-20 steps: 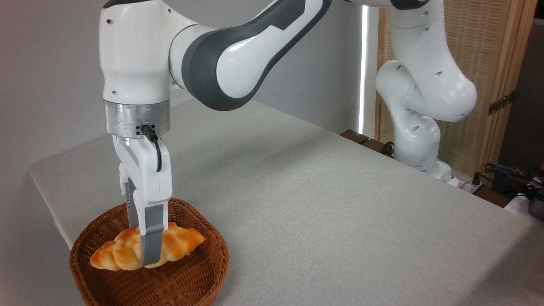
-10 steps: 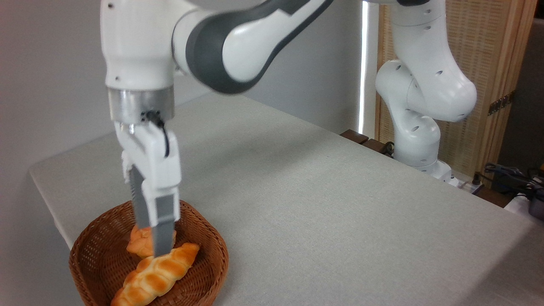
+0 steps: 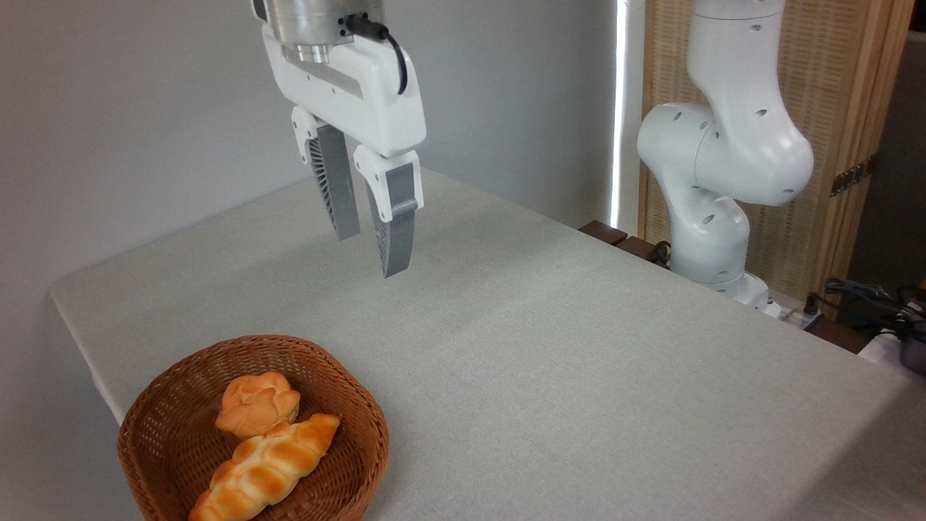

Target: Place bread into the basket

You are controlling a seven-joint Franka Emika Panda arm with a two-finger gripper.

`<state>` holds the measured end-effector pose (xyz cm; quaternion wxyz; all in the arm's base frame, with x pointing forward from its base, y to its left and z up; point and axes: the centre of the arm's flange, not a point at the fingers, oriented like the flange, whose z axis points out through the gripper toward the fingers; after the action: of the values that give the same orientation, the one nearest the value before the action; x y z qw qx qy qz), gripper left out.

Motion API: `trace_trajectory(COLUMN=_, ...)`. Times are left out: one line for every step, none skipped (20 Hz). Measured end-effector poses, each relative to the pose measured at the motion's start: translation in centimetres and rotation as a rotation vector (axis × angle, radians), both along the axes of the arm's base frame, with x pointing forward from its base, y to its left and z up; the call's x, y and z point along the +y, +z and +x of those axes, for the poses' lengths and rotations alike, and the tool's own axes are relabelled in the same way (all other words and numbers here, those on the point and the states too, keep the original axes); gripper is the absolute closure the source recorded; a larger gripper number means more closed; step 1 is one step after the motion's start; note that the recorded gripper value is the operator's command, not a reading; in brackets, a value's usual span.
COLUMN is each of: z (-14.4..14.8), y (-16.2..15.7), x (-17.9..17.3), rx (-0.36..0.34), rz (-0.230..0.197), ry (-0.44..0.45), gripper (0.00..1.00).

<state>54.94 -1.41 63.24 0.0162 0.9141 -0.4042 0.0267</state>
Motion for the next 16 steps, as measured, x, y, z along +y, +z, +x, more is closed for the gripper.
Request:
trace_trajectory(z=-0.1, y=-0.1, x=0.0, rx=0.007, rz=0.0, ry=-0.001, gripper=0.0)
trace_trajectory(z=-0.1, y=-0.4, x=-0.1, rx=0.012, rz=-0.001, ry=-0.002, gripper=0.0)
trace_trajectory(z=0.0, y=-0.7, x=-0.3, rx=0.018, rz=-0.001, ry=-0.005, gripper=0.0)
trace_trajectory(z=0.0, y=-1.0, x=-0.7, rx=0.025, rz=-0.001, ry=-0.012, gripper=0.0)
trace_trajectory(z=0.0, y=-1.2, x=-1.1, rx=0.03, rz=0.0, ry=-0.019, gripper=0.0)
trace_trajectory(z=0.0, y=-1.4, x=-1.4, rx=0.033, rz=0.0, ry=-0.024, gripper=0.0)
trace_trajectory(z=0.0, y=-1.5, x=-1.5, rx=0.035, rz=0.0, ry=-0.026, gripper=0.0)
trace_trajectory(z=0.0, y=-1.6, x=-1.5, rx=0.036, rz=0.0, ry=-0.026, gripper=0.0)
trace_trajectory(z=0.0, y=-1.6, x=-1.4, rx=0.037, rz=0.0, ry=-0.024, gripper=0.0)
trace_trajectory(z=0.1, y=-1.6, x=-1.2, rx=0.036, rz=0.0, ry=-0.021, gripper=0.0)
trace_trajectory(z=0.1, y=-1.6, x=-1.1, rx=0.036, rz=0.0, ry=-0.018, gripper=0.0)
trace_trajectory(z=0.1, y=-1.6, x=-0.9, rx=0.036, rz=0.0, ry=-0.016, gripper=0.0)
trace_trajectory(z=0.1, y=-1.6, x=-0.9, rx=0.036, rz=0.0, ry=-0.015, gripper=0.0)
trace_trajectory(z=0.1, y=-1.6, x=-0.9, rx=0.036, rz=0.0, ry=-0.015, gripper=0.0)
trace_trajectory(z=0.1, y=-1.6, x=-0.9, rx=0.036, rz=0.009, ry=-0.016, gripper=0.0)
trace_trajectory(z=0.1, y=-1.6, x=-0.8, rx=0.036, rz=0.021, ry=-0.015, gripper=0.0)
